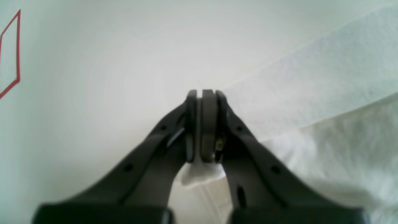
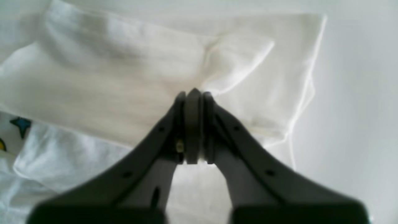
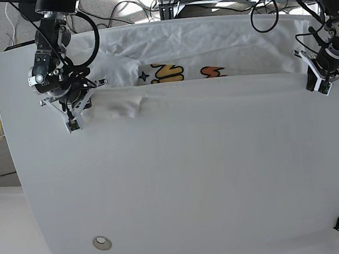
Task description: Fold the T-shirt properly
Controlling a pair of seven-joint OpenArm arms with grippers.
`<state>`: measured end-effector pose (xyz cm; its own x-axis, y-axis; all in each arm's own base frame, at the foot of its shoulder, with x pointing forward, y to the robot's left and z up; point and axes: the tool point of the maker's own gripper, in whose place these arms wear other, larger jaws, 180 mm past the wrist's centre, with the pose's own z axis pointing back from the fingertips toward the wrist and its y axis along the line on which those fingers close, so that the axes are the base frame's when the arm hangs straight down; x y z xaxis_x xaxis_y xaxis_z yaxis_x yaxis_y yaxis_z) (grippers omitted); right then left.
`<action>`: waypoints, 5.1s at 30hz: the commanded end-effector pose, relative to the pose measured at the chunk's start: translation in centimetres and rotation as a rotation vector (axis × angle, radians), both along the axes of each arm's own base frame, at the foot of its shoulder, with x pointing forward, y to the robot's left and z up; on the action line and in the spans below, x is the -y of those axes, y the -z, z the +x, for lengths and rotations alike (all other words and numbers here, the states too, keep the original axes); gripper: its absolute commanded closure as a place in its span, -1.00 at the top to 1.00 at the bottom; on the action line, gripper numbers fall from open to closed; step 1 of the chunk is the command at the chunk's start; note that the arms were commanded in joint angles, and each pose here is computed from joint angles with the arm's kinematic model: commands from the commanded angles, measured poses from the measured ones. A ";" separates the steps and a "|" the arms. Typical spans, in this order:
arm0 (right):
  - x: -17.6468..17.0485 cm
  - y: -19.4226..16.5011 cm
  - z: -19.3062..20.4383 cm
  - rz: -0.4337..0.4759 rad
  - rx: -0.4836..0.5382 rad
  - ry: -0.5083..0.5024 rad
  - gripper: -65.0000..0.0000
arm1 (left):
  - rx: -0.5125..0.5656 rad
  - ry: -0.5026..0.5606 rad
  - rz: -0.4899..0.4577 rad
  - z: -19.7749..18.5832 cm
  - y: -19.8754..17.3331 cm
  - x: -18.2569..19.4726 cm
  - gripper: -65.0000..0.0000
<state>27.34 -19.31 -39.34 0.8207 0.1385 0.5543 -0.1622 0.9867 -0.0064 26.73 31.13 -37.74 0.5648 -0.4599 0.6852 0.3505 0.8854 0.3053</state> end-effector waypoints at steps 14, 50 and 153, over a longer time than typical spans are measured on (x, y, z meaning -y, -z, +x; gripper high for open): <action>0.9 -0.6 -0.6 -0.037 0.016 -0.001 -0.10 | 0.037 0.021 0.096 0.8 -3.0 -2.9 0.00; 0.5 -0.7 2.8 0.065 0.126 0.074 -0.11 | 0.029 -0.092 0.016 1.6 -2.4 0.2 0.00; -0.7 -6.0 4.3 0.049 0.285 0.051 -0.09 | 0.112 -0.191 0.060 1.3 -9.0 -2.2 0.06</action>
<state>30.91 -18.53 -35.34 0.6861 0.0590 0.7251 -0.1083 0.9939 0.0216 27.77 32.37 -30.32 0.5857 -0.3846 0.7135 0.1681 0.9188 0.3572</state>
